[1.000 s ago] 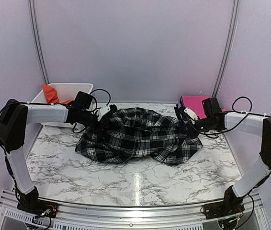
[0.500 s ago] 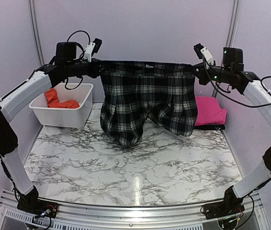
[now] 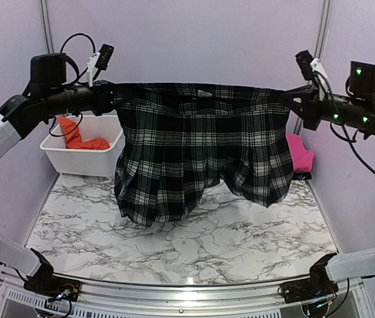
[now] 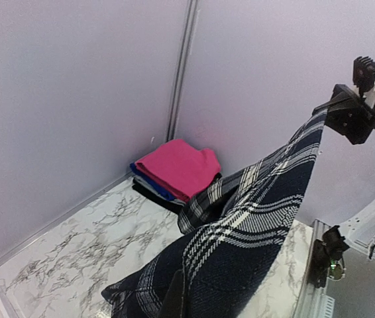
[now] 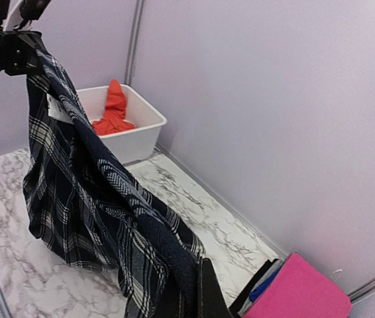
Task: Fold and stack the mixed laundry pile
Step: Flatten out the crumpled skirt at the center of the board, then smooth out the flattened skirt at the center of the board.
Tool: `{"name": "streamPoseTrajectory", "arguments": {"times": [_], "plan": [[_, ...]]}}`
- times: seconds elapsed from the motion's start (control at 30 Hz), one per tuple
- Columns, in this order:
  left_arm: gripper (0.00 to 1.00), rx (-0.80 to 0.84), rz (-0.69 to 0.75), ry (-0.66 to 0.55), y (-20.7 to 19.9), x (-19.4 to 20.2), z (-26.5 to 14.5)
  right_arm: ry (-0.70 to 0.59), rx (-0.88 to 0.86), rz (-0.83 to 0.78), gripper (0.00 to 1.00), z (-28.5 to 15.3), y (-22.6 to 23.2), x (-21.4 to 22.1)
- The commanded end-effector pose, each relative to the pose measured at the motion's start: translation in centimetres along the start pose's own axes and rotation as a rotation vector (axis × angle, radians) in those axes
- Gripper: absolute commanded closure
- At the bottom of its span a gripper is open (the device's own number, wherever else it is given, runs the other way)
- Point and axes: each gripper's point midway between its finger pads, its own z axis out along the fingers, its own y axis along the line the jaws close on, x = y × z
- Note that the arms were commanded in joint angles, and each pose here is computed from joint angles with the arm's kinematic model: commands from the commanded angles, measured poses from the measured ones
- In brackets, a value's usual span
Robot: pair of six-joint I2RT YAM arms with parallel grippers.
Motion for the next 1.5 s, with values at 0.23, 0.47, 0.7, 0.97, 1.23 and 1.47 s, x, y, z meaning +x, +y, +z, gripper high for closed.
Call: {"name": "streamPoseTrajectory", "arguments": {"times": [0.23,0.47,0.7,0.97,1.23,1.47], "plan": [[1.00,-0.140,-0.104,0.022,1.9,-0.3,-0.6,0.215,0.014,0.207,1.00,1.2,0.1,4.0],[0.43,-0.499,-0.269,0.188,17.2,6.4,8.2,0.516,0.268,0.474,0.53,10.2,-11.9,17.9],[0.01,-0.607,-0.276,0.326,19.5,10.0,8.5,0.636,0.184,0.587,0.02,13.9,-11.8,22.6],[0.01,-0.448,-0.216,0.549,12.5,19.6,6.6,0.697,-0.248,0.711,0.29,14.8,1.9,27.7],[0.01,-0.435,-0.334,0.779,9.3,30.7,6.1,0.819,-0.382,0.759,0.36,17.1,8.4,32.7],[0.01,-0.571,-0.350,0.837,12.9,33.7,8.1,0.935,-0.313,0.785,0.36,18.2,7.6,39.4]]}}
